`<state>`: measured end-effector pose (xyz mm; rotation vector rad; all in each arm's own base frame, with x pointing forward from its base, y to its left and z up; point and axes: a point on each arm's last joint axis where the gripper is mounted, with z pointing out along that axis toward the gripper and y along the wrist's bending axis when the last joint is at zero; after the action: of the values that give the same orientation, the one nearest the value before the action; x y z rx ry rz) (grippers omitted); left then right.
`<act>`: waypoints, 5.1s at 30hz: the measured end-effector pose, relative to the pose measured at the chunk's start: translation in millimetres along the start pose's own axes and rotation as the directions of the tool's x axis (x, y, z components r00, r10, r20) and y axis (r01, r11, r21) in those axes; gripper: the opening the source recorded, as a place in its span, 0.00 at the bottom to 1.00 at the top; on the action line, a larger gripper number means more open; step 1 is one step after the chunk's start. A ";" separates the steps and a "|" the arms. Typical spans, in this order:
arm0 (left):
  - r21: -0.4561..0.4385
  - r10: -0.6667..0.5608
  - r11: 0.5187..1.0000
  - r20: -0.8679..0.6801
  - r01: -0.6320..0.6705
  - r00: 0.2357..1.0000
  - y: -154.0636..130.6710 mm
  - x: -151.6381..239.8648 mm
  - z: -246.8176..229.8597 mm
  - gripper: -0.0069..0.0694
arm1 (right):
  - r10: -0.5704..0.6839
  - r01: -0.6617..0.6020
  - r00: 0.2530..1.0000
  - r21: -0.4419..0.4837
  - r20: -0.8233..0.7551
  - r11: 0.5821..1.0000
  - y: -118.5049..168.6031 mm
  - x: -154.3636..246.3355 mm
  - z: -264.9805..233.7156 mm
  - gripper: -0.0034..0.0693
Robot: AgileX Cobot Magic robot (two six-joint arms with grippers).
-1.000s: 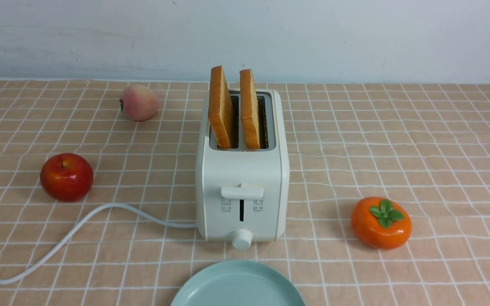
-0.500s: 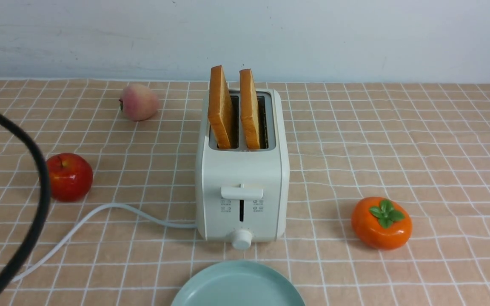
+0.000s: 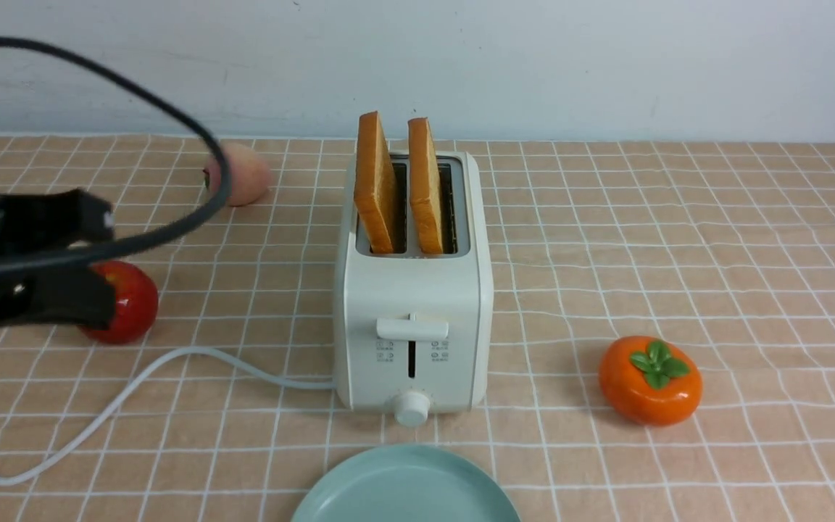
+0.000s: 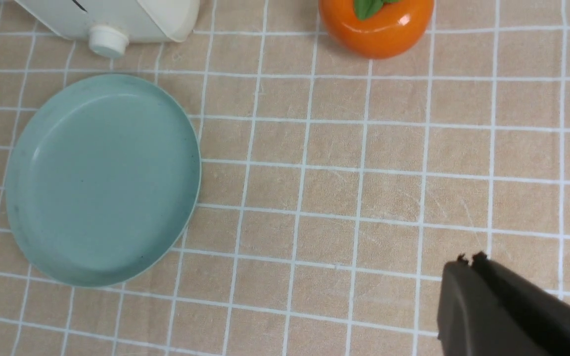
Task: Take toasted bread from bread machine on light coffee tablecloth place on plate.
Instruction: 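Reach for a toast slice standing in the toaster with the left gripper, then place the slice of bread on the plate with the left gripper, then grasp the toast slice in the toaster and pull it up out of the slot with the right gripper, then place the held slice of bread on top of the slice on the plate with the right gripper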
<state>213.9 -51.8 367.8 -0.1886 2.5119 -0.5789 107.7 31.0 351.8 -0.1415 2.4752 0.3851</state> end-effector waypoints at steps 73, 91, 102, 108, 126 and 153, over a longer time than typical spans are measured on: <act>0.411 0.128 0.911 -0.245 -0.017 0.961 -13.0 113.3 130.4 0.15 | 0.033 -0.016 0.993 -0.147 0.115 0.989 13.2 -10.8 -1.6 0.12; 0.279 0.177 0.955 -0.280 -0.097 0.943 10.6 119.4 186.3 0.42 | 0.035 -0.017 0.992 -0.148 0.122 0.989 13.2 -11.4 -1.7 0.13; 0.199 0.330 0.937 -0.241 -0.286 0.913 7.8 104.5 151.0 0.69 | 0.037 -0.028 0.998 -0.151 0.059 0.988 12.7 -37.6 5.7 0.15; -0.031 0.252 0.963 -0.244 -0.267 0.937 14.6 91.3 104.4 0.39 | 0.065 -0.065 0.998 -0.206 -0.003 0.976 15.5 -73.9 25.1 0.16; 0.016 0.139 0.989 0.211 -0.146 0.967 43.4 143.4 -36.9 0.07 | -0.180 0.179 0.984 -0.172 0.010 0.969 136.5 -174.6 171.4 0.63; 0.108 0.075 0.988 0.295 -0.112 0.952 70.1 188.0 -42.0 0.07 | -0.332 0.344 0.936 -0.092 0.119 0.935 157.8 -236.0 134.6 0.18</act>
<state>32.4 -20.5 277.7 -0.0987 2.1806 -0.6179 342.9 224.8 428.2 -0.5730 2.2717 0.3704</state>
